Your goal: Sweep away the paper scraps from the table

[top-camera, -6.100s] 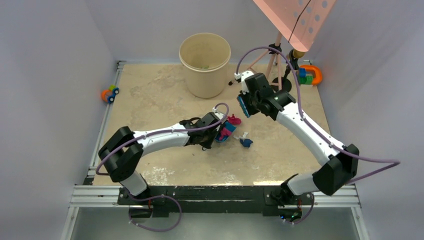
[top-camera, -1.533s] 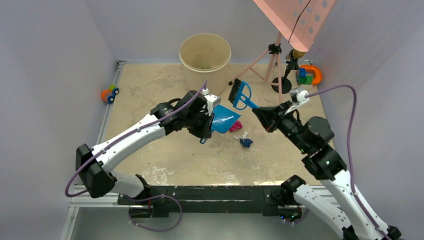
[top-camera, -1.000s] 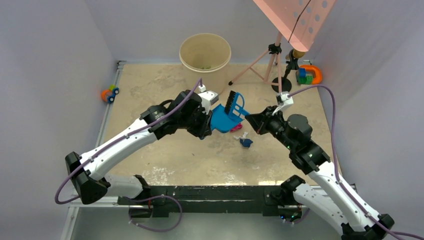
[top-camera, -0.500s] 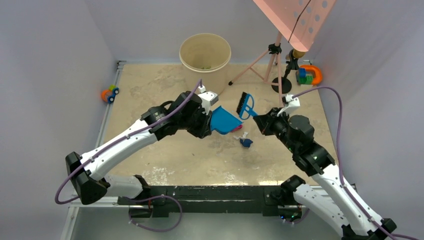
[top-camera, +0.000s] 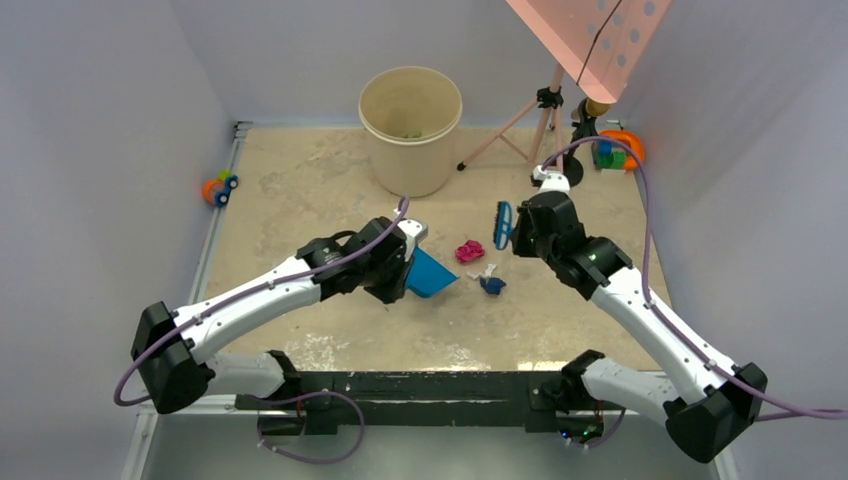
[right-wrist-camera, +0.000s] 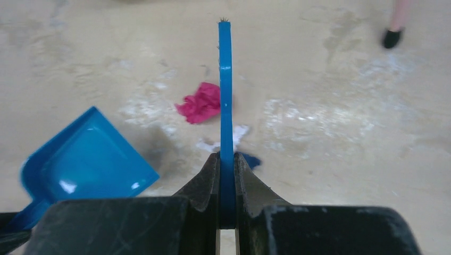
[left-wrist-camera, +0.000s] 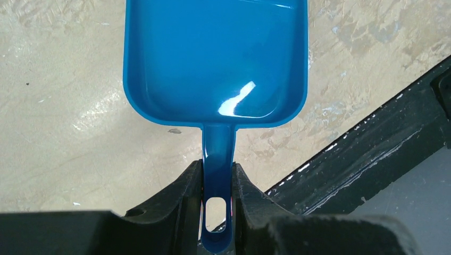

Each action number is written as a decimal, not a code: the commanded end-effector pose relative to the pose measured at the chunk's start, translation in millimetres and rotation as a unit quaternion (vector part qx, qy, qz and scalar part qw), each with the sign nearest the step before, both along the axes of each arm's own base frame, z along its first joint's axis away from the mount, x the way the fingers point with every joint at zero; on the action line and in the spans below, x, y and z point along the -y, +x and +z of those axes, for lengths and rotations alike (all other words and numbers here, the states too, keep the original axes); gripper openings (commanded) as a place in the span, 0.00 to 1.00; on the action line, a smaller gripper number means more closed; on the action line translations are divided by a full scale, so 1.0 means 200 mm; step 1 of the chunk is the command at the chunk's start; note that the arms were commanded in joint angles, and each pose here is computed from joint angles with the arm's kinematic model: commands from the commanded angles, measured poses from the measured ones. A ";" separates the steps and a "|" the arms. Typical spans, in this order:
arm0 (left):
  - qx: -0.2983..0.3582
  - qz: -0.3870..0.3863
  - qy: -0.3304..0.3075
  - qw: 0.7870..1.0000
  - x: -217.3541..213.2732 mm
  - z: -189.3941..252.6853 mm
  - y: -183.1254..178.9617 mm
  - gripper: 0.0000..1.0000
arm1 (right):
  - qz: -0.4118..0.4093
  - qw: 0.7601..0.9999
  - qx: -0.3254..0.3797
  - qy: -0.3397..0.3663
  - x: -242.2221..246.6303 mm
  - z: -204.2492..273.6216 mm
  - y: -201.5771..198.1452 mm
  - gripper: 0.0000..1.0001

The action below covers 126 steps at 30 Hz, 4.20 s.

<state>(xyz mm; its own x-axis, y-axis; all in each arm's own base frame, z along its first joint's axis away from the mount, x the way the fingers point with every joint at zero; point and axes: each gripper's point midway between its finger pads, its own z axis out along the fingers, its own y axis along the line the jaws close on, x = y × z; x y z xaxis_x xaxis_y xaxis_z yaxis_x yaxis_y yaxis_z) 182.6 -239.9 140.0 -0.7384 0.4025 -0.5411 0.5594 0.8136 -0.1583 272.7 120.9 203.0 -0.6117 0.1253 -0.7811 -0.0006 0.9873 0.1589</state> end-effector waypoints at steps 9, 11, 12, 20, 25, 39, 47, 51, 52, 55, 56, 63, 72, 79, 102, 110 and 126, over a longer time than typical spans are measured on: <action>-0.003 -0.005 -0.045 0.999 0.03 -0.03 -0.11 0.00 | 0.134 0.972 -0.018 0.190 -0.58 0.01 0.19 0.00; -0.006 -0.008 -0.042 0.999 0.04 -0.05 -0.12 0.00 | 0.103 0.977 -0.035 0.185 -0.56 -0.07 0.22 0.00; -0.006 -0.009 -0.041 0.999 0.04 -0.05 -0.12 0.00 | 0.085 0.980 -0.046 0.175 -0.54 -0.10 0.24 0.00; -0.007 -0.019 -0.035 0.999 0.08 -0.07 -0.11 0.00 | -0.038 0.991 -0.114 0.062 -0.29 -0.29 0.23 0.00; -0.012 -0.028 -0.027 0.999 0.12 -0.10 -0.12 0.00 | -0.021 0.995 -0.065 0.069 -0.23 -0.14 0.17 0.00; 0.007 -0.056 -0.018 0.998 0.23 -0.17 -0.08 0.00 | 0.023 0.974 -0.035 -0.221 0.10 0.04 0.27 0.00; 0.043 -0.049 0.003 0.998 0.27 -0.19 0.03 0.00 | 0.134 0.923 -0.176 -0.316 -0.03 -0.29 0.35 0.00; 0.056 -0.048 0.017 0.997 0.27 -0.21 0.07 0.00 | 0.256 0.905 -0.193 -0.280 -0.28 -0.38 0.27 0.00; 0.059 -0.046 0.022 0.997 0.26 -0.22 0.08 0.00 | 0.289 0.901 -0.194 -0.257 -0.36 -0.39 0.23 0.00; 0.075 -0.038 0.035 0.996 0.24 -0.25 0.11 0.00 | 0.372 0.896 -0.179 -0.166 -0.56 -0.33 0.10 0.00; 0.083 -0.035 0.038 0.995 0.23 -0.27 0.13 0.00 | 0.389 0.895 -0.171 -0.140 -0.59 -0.29 0.06 0.00; 0.102 -0.041 0.034 0.993 0.26 -0.33 0.17 0.00 | 0.321 0.926 -0.149 -0.135 -0.46 -0.15 0.02 0.00; 0.095 -0.053 0.042 0.993 0.23 -0.40 0.13 0.00 | 0.123 0.947 -0.173 -0.241 0.00 -0.16 0.03 0.00; 0.073 -0.053 0.030 0.995 0.19 -0.40 0.05 0.00 | 0.020 0.941 -0.206 -0.268 0.14 -0.16 -0.03 0.00; 0.058 -0.055 0.056 0.995 0.27 -0.44 0.00 0.00 | 0.310 0.915 -0.237 -0.099 -0.53 -0.38 -0.07 0.00; 0.066 -0.051 0.063 0.995 0.26 -0.47 0.02 0.00 | 0.372 0.908 -0.190 -0.040 -0.55 -0.13 -0.22 0.00; 0.098 -0.027 0.036 0.994 0.25 -0.45 0.05 0.00 | 0.109 0.975 -0.114 -0.156 -0.17 -0.02 0.11 0.00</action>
